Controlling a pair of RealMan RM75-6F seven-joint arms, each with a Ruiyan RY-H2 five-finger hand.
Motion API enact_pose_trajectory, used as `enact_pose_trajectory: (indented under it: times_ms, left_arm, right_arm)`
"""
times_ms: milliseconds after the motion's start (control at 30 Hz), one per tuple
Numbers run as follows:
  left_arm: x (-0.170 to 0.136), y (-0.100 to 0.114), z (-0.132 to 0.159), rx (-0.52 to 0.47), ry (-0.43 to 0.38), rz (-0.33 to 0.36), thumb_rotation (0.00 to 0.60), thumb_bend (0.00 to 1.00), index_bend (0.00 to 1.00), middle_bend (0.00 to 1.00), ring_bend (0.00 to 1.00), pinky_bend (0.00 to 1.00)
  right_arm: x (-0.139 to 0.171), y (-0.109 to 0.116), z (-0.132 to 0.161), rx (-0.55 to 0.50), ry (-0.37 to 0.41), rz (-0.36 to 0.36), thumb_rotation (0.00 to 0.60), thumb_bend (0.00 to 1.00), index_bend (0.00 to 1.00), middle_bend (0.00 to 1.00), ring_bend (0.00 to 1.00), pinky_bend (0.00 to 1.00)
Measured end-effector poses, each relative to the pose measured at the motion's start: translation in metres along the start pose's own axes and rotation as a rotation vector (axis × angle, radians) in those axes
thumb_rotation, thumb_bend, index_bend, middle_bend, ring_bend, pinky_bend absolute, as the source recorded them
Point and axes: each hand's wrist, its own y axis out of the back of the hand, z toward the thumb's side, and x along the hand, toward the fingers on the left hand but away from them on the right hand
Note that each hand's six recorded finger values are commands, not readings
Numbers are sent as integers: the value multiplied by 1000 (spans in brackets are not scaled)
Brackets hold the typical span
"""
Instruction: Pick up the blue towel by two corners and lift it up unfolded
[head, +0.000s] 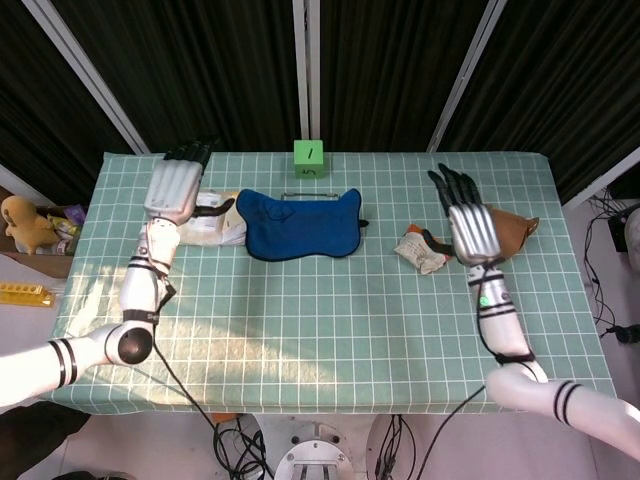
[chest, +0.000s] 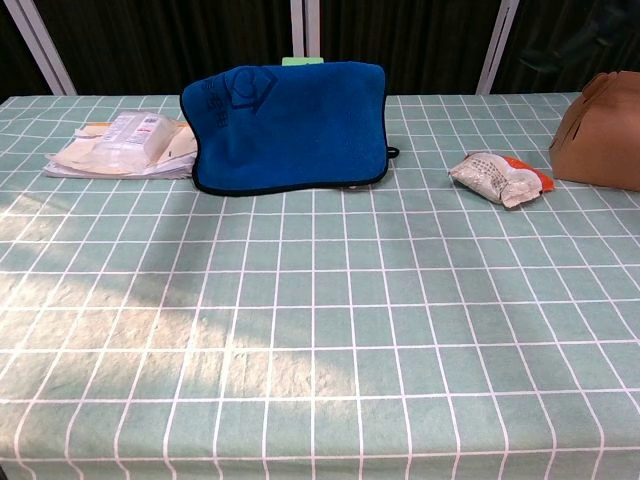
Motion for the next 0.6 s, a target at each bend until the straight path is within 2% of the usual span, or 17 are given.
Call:
enact_pose_trajectory:
  times_ms: [100,133,200,333,467,600]
  left_arm:
    - [-55,-17,-29,53,-32,46,374,159,68,106,124,209]
    - [-81,-27,-42,64,-29,47,374,158,68,106,123,208]
    - [-123,-42,-62,70,-6,35,372,154,68,104,117,206]
    - [-209,-67,-94,79,74,-13,318,136,68,100,110,197]
    - [-249,-79,-112,80,120,-31,296,129,68,98,109,194]
    - [-266,-82,-120,42,144,-16,291,130,66,95,110,192]
  right_arm:
    - [63,-4,-35,70,-52,31,600,233,0,0,0,0]
    - [80,-5,-43,89,-70,33,600,236,0,0,0,0]
    - [114,-5,-60,135,-119,29,600,241,0,0,0,0]
    - [169,-10,-89,221,-214,30,600,242,0,0,0,0]
    - [214,-17,-104,284,-269,35,600,246,0,0,0,0]
    - [230,-15,-107,310,-277,22,600,268,0,0,0,0]
